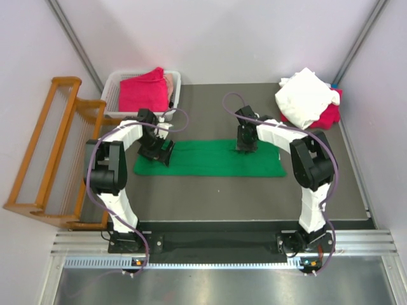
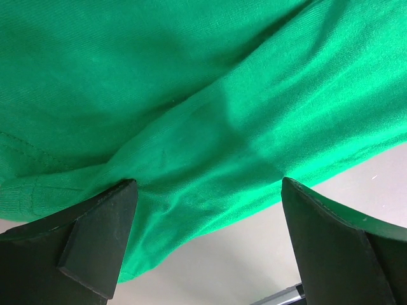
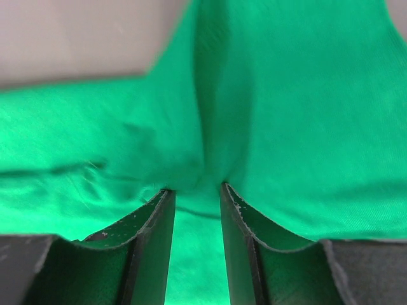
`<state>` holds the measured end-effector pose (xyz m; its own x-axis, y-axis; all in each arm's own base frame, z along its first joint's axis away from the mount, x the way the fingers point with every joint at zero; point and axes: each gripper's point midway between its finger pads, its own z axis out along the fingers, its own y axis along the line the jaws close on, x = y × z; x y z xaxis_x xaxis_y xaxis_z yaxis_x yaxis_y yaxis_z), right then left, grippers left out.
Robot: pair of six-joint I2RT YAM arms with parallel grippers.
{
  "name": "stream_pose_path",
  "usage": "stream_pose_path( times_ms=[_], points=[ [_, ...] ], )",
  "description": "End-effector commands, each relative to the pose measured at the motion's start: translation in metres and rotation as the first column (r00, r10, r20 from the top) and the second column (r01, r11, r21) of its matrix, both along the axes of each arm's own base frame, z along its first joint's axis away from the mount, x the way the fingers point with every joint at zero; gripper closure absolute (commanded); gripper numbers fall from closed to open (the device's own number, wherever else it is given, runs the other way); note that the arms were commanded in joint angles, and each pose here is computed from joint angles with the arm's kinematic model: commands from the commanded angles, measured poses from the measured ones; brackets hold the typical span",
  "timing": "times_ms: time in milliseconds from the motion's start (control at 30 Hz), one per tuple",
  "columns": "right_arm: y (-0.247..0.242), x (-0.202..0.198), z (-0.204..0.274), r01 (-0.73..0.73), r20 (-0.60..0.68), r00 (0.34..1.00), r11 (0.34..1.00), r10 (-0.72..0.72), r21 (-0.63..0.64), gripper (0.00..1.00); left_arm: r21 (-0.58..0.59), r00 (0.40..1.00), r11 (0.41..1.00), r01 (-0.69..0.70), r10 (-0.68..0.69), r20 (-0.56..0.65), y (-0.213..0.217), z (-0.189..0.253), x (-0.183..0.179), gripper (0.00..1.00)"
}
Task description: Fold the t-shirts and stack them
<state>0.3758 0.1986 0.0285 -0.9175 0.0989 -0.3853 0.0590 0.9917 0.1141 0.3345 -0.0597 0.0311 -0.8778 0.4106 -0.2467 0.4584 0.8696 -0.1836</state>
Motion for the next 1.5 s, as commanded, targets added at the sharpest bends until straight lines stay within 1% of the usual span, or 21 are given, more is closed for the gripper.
stream_pose_path(
  times_ms=[0,333,467,567,667,733,767,800,833,867,900,933,967,1000,1033,1067,1100,1167,1267,1367,1467],
  points=[
    [0.022,0.035,0.019,-0.009,0.084,0.996,0.998,0.003,0.068,0.65,-0.019,1.0,1.0,0.0,0.001,0.028,-0.002,0.008,-0.002,0.01],
    [0.034,0.068,0.024,-0.013,0.125,0.992,0.998,0.005,0.067,0.65,-0.016,1.0,1.0,0.001,0.0,0.02,-0.001,0.008,-0.012,0.01],
    [0.034,0.081,0.04,-0.013,0.169,0.986,0.998,0.002,0.06,0.65,-0.014,1.0,1.0,0.005,-0.005,0.021,0.0,0.009,-0.015,0.01],
    [0.032,0.096,0.066,-0.006,0.23,0.973,0.999,-0.007,0.054,0.65,-0.02,1.0,1.0,0.002,-0.001,0.019,-0.001,0.009,-0.018,0.01],
    [0.03,0.098,0.087,-0.01,0.26,0.965,0.998,-0.006,0.061,0.64,-0.028,1.0,1.0,-0.001,0.002,0.025,-0.003,0.012,-0.018,0.01],
    [0.029,0.091,0.102,-0.019,0.273,0.962,0.997,-0.001,0.071,0.64,-0.032,0.999,0.999,0.0,0.001,0.036,-0.004,0.016,-0.016,0.01],
    [0.026,0.082,0.097,-0.021,0.254,0.967,0.998,0.004,0.063,0.64,-0.032,0.999,0.999,0.0,0.001,0.038,-0.004,0.018,-0.016,0.01],
    [0.024,0.077,0.113,-0.022,0.284,0.959,0.997,-0.001,0.075,0.64,-0.031,0.999,1.0,-0.002,0.003,0.039,-0.004,0.02,-0.015,0.01],
    [0.021,0.071,0.114,-0.021,0.285,0.959,0.997,0.0,0.073,0.64,-0.031,0.999,1.0,0.001,0.0,0.051,-0.004,0.023,-0.012,0.01],
    [0.012,0.058,0.101,-0.012,0.259,0.966,0.998,-0.002,0.054,0.64,-0.031,0.999,1.0,0.003,-0.001,0.052,-0.004,0.025,-0.012,0.01],
    [0.008,0.049,0.111,-0.004,0.273,0.962,0.998,-0.015,0.068,0.64,-0.035,0.999,0.999,0.002,0.0,0.054,-0.005,0.027,-0.011,0.01],
    [0.003,0.041,0.109,0.006,0.264,0.964,0.998,-0.023,0.063,0.64,-0.037,0.998,0.999,0.003,-0.001,0.06,-0.005,0.029,-0.009,0.01],
    [-0.007,0.024,0.089,0.019,0.215,0.976,0.999,-0.027,0.039,0.64,-0.039,0.998,0.999,0.005,-0.002,0.068,-0.006,0.033,-0.007,0.01],
    [-0.011,0.015,0.094,0.032,0.223,0.974,0.998,-0.042,0.051,0.64,-0.041,0.998,0.999,0.005,-0.003,0.066,-0.007,0.034,-0.007,0.01],
    [-0.016,0.006,0.089,0.044,0.209,0.977,0.998,-0.052,0.043,0.65,-0.043,0.997,0.999,0.008,-0.004,0.073,-0.008,0.037,-0.005,0.01],
    [-0.024,-0.009,0.072,0.057,0.176,0.983,0.998,-0.061,0.024,0.65,-0.044,0.997,0.999,0.011,-0.007,0.082,-0.009,0.04,-0.003,0.01],
    [-0.028,-0.016,0.076,0.073,0.183,0.98,0.997,-0.078,0.032,0.65,-0.044,0.997,0.999,0.011,-0.007,0.082,-0.009,0.042,-0.003,0.01],
    [-0.038,-0.032,0.066,0.093,0.165,0.982,0.996,-0.094,0.018,0.65,-0.039,0.995,0.999,0.019,-0.015,0.097,-0.01,0.046,0.0,0.01],
    [-0.046,-0.045,0.056,0.113,0.138,0.984,0.994,-0.113,0.005,0.65,-0.025,0.99,0.999,0.023,-0.019,0.138,-0.008,0.059,0.012,0.01],
    [-0.05,-0.052,0.049,0.118,0.12,0.986,0.993,-0.115,-0.013,0.64,0.0,0.974,1.0,0.014,-0.014,0.227,-0.004,0.075,0.037,0.01],
    [-0.053,-0.054,0.045,0.12,0.11,0.987,0.992,-0.116,-0.026,0.64,0.016,0.964,1.0,0.005,-0.009,0.267,-0.003,0.074,0.052,0.01]
  ],
)
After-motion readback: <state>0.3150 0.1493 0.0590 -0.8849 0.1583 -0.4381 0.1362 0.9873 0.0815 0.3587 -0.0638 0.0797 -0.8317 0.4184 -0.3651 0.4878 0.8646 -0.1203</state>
